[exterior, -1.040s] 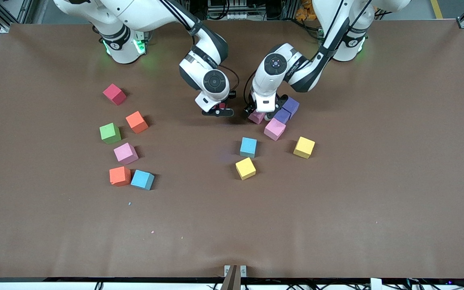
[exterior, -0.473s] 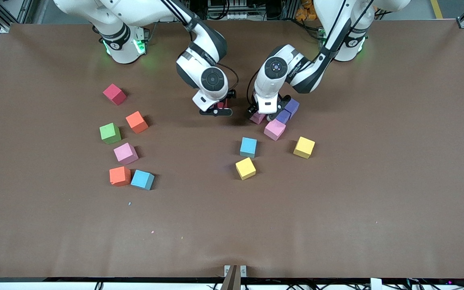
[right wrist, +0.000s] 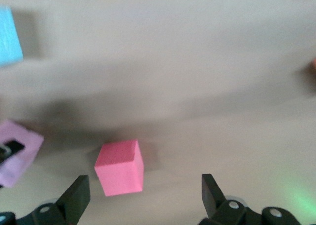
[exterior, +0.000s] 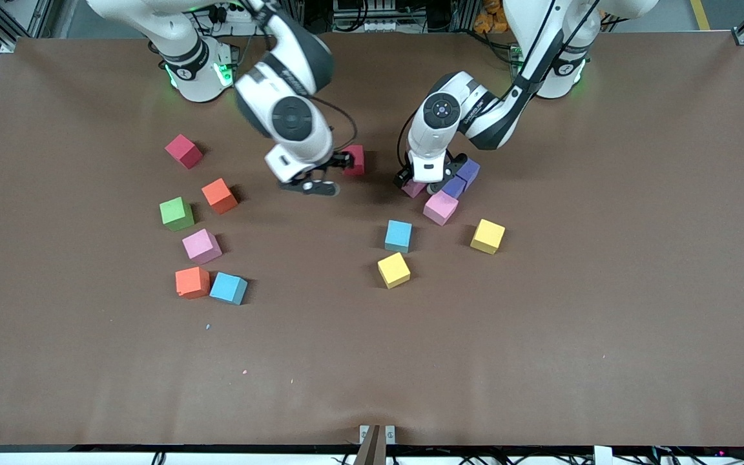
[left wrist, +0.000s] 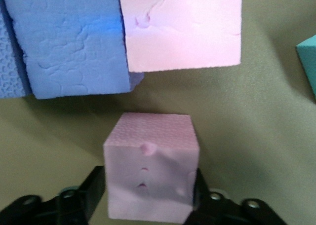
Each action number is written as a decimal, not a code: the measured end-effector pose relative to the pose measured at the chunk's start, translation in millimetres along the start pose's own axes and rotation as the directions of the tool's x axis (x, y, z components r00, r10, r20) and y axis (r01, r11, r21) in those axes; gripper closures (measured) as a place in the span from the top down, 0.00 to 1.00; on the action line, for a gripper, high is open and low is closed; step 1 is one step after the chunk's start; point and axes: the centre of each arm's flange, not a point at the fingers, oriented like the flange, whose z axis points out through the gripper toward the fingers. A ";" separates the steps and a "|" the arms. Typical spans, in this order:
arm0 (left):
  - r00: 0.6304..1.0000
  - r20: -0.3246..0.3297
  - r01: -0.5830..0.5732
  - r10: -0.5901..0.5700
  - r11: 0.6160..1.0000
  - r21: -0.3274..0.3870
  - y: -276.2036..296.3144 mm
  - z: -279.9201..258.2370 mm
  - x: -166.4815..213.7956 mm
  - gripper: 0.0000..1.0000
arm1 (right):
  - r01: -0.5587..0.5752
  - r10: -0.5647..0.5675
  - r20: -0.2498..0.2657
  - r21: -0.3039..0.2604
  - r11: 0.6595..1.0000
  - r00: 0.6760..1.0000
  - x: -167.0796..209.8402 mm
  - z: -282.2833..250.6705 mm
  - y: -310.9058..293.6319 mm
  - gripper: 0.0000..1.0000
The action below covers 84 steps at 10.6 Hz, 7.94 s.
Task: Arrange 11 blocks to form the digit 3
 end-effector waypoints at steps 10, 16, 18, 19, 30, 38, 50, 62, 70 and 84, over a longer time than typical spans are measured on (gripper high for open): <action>0.859 0.038 0.512 -0.511 0.858 -0.040 23.8 -19.6 -14.3 0.54 | 0.319 -0.305 0.108 -0.154 0.935 0.946 81.3 49.4 187.0 1.00; 0.665 0.069 0.747 -0.744 0.665 -0.029 26.7 -3.1 -47.1 0.54 | 0.506 -0.508 0.061 -0.249 0.826 0.859 74.0 103.0 212.8 1.00; 0.627 0.096 0.778 -0.773 0.627 -0.037 25.7 8.4 -64.4 0.54 | 0.534 -0.540 0.057 -0.268 0.802 0.840 70.2 112.5 215.7 1.00; 0.618 0.098 0.785 -0.780 0.618 -0.036 25.0 8.9 -68.7 0.54 | 0.548 -0.556 0.051 -0.266 0.793 0.829 69.6 114.4 215.6 1.00; 0.631 0.098 0.774 -0.769 0.633 -0.020 16.1 14.2 -101.5 0.54 | 0.613 -0.627 0.021 -0.243 0.752 0.779 72.2 134.2 244.0 0.59; 0.666 0.110 0.744 -0.738 0.667 -0.029 27.5 14.4 -98.2 0.54 | 0.844 -0.874 0.040 -0.281 0.456 0.485 5.7 130.0 129.0 0.56; 0.683 0.104 0.728 -0.723 0.685 -0.025 20.7 18.6 -115.3 0.54 | 0.912 -0.983 0.157 -0.409 0.022 0.094 -73.6 141.4 58.6 0.56; 0.689 0.073 0.723 -0.721 0.691 -0.008 10.9 23.8 -121.9 1.00 | 0.913 -0.981 0.182 -0.386 -0.129 -0.062 -99.4 152.4 38.6 0.56; 0.699 0.022 0.715 -0.715 0.699 -0.005 17.7 -50.1 -86.6 1.00 | 0.906 -0.970 0.185 -0.365 -0.214 -0.155 -118.9 155.6 13.8 0.56; 0.383 0.061 0.923 -0.922 0.384 0.006 24.5 -99.6 126.3 1.00 | 0.943 -0.972 0.194 -0.279 -0.183 -0.131 -131.6 167.9 -14.1 0.56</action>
